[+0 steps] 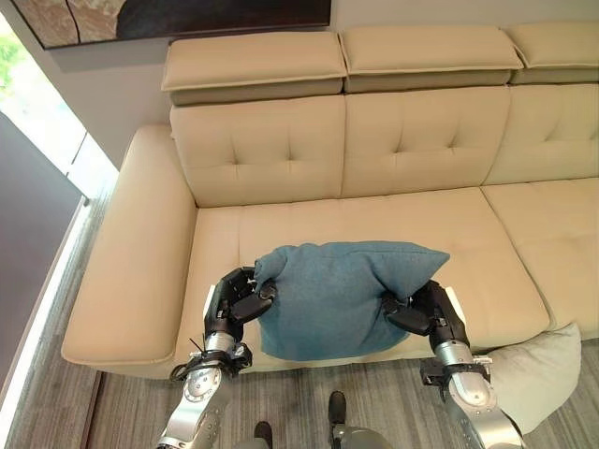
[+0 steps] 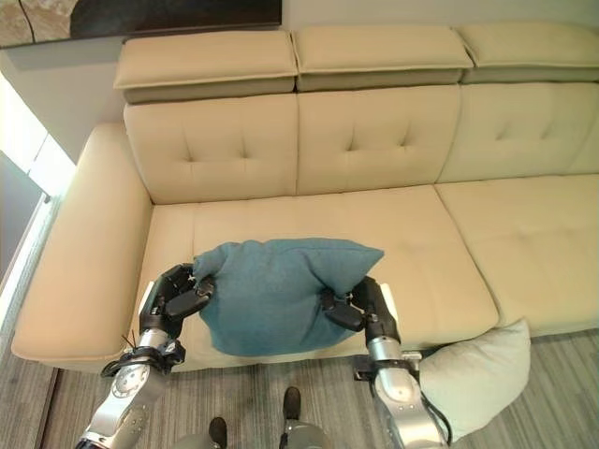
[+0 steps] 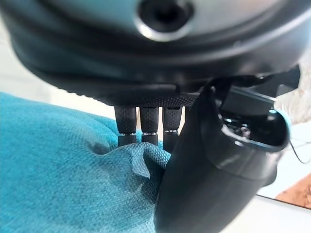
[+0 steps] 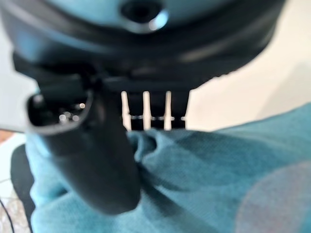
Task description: Pick up all the scattered cushions and arrange them neatly on the sofa.
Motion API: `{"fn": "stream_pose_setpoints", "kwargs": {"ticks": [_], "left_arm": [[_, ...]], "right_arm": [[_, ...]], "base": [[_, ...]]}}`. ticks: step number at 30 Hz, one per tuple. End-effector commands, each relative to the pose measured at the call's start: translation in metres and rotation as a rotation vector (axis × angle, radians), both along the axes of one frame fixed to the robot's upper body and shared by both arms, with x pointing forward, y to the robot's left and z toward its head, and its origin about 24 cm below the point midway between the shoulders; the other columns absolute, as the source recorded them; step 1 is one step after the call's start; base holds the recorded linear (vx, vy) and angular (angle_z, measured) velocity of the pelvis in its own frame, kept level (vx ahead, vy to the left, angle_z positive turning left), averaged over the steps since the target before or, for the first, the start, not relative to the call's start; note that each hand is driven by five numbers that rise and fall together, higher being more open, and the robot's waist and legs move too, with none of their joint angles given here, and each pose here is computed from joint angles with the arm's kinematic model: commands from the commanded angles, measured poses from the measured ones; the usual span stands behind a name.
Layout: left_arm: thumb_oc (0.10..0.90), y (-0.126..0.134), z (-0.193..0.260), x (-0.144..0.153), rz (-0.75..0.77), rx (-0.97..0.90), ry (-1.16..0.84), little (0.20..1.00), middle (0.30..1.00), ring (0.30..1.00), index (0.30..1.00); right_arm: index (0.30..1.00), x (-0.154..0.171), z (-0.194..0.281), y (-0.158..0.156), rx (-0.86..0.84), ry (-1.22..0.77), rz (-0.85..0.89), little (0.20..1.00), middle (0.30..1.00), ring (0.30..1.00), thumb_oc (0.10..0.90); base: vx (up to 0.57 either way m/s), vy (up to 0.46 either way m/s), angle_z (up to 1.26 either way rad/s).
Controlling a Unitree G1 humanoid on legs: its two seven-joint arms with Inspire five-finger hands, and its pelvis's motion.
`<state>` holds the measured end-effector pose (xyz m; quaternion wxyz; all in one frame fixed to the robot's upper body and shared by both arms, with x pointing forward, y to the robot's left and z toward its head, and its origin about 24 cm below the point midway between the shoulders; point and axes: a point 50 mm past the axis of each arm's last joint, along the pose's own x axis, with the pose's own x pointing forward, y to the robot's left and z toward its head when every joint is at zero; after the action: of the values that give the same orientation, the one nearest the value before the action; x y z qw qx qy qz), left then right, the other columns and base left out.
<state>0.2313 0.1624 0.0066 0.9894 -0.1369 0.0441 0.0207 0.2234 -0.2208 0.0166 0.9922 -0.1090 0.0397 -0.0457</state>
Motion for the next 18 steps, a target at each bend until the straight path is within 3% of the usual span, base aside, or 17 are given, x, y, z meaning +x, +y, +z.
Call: {"fn": "stream_pose_setpoints", "kwargs": {"ticks": [1, 7, 18], "left_arm": [[0.400, -0.025, 0.067, 0.020, -0.172, -0.009, -0.359, 0.300, 0.300, 0.300, 0.300], [0.400, -0.025, 0.067, 0.018, -0.170, -0.006, -0.353, 0.300, 0.300, 0.300, 0.300], [0.400, -0.014, 0.071, 0.017, -0.159, 0.060, -0.369, 0.300, 0.300, 0.300, 0.300]], "right_arm": [[0.300, 0.023, 0.074, 0.031, 0.089, -0.409, 0.143, 0.300, 0.300, 0.300, 0.400], [0.300, 0.023, 0.072, 0.032, 0.103, -0.402, 0.123, 0.300, 0.300, 0.300, 0.400], [0.300, 0.025, 0.071, 0.048, 0.122, -0.405, 0.170, 0.300, 0.300, 0.300, 0.400]], "base": [[0.16, -0.015, 0.22], [0.19, 0.068, 0.08], [0.14, 0.167, -0.31]]}}
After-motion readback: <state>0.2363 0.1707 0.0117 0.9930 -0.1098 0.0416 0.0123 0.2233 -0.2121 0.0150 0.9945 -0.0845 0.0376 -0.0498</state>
